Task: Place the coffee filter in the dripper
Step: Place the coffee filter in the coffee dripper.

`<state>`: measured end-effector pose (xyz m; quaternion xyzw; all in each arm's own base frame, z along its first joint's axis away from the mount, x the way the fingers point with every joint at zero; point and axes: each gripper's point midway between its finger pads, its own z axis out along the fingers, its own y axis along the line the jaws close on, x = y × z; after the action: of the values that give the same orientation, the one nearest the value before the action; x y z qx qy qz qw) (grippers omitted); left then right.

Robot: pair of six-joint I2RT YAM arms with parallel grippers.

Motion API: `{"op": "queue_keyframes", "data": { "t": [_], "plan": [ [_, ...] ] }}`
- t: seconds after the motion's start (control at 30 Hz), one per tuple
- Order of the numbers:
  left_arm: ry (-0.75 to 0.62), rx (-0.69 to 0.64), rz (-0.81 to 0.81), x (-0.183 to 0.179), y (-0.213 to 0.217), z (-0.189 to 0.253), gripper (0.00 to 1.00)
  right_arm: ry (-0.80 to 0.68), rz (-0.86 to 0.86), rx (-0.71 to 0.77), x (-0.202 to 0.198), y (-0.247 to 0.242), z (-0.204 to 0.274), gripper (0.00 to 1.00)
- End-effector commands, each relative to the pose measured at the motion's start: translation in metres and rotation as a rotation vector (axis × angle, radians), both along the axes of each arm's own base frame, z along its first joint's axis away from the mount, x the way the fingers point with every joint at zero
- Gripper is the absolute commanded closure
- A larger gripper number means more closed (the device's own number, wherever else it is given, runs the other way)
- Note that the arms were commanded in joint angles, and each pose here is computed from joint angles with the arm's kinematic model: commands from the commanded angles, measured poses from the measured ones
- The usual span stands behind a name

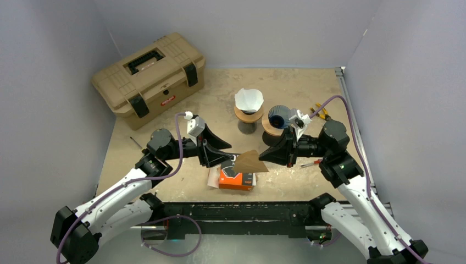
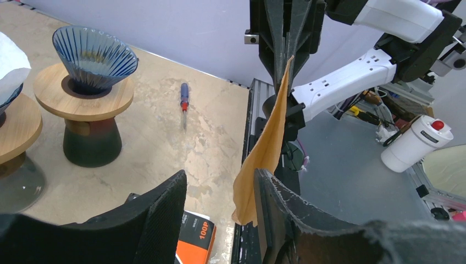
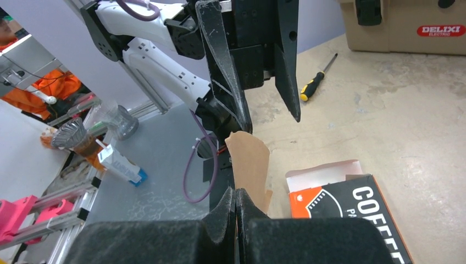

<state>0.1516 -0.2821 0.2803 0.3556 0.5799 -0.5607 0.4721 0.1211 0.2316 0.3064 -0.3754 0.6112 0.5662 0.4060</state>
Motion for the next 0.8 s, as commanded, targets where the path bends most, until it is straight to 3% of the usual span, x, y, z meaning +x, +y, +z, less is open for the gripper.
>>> {"op": "queue_keyframes", "data": {
  "t": [0.0,0.77],
  "plan": [
    [-0.026,-0.056,-0.031,-0.005,-0.005,0.013,0.53,-0.041,0.023,0.032,-0.003,0.001,0.011,1.00],
    [0.058,-0.068,-0.118,-0.022,-0.031,0.003,0.60,-0.015,0.001,0.036,0.008,0.005,0.006,1.00]
  ]
}}
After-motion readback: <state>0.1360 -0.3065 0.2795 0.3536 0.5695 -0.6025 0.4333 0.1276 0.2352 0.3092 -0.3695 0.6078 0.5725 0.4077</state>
